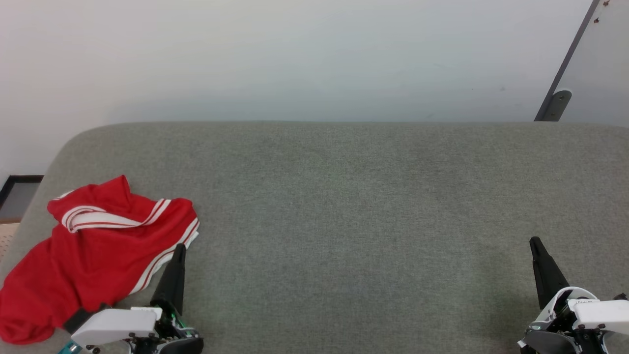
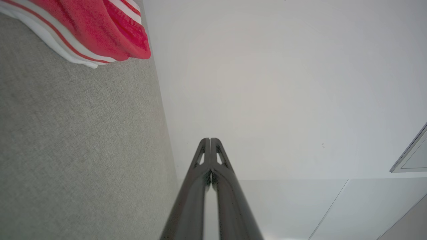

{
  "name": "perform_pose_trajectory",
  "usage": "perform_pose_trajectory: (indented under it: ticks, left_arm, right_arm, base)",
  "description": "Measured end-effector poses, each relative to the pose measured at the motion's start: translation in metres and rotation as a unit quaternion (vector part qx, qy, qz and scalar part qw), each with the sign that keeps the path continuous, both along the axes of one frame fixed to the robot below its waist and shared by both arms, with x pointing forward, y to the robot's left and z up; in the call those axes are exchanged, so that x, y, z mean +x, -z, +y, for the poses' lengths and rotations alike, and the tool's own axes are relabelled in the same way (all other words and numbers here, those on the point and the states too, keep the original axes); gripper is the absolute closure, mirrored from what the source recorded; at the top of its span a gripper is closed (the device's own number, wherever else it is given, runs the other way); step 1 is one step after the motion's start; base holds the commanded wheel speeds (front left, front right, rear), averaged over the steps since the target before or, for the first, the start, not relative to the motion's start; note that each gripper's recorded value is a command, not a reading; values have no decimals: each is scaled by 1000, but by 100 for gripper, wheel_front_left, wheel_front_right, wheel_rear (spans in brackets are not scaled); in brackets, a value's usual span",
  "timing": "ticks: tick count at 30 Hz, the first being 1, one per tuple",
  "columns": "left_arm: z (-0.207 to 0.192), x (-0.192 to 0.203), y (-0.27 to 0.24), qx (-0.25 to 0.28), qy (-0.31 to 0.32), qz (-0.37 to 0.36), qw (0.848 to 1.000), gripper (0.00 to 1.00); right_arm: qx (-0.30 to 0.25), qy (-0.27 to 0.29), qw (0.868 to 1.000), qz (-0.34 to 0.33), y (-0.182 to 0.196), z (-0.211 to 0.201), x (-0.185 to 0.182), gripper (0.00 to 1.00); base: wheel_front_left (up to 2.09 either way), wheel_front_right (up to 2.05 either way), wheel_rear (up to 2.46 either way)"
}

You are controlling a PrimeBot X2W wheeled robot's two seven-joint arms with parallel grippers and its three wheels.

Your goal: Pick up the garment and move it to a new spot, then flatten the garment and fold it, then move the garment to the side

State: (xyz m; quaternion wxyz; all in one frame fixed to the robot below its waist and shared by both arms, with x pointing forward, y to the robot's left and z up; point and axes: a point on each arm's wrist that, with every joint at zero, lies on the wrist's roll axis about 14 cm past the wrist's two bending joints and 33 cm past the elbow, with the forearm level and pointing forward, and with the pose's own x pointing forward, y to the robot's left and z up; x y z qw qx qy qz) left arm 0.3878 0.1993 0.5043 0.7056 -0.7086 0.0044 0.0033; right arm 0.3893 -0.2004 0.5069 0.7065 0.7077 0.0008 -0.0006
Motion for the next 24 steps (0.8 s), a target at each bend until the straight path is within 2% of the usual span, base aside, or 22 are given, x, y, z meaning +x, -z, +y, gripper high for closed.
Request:
perform_pose_trajectory:
  ticks: [18, 19, 24]
  left_arm:
    - [0, 0, 0, 0, 0, 0, 1000, 100]
    - [0, -1, 2, 0, 0, 3, 1000, 0]
    - [-3, -16, 32, -8, -1, 49, 999, 0]
  right_arm:
    - [0, 0, 1000, 0, 0, 0, 0, 100]
    - [0, 0, 1000, 3, 2, 0, 0, 0]
    - [5, 3, 999, 43, 29, 0, -12, 0]
  base:
    - [0, 0, 0]
    - [0, 0, 0]
    - [0, 0, 0]
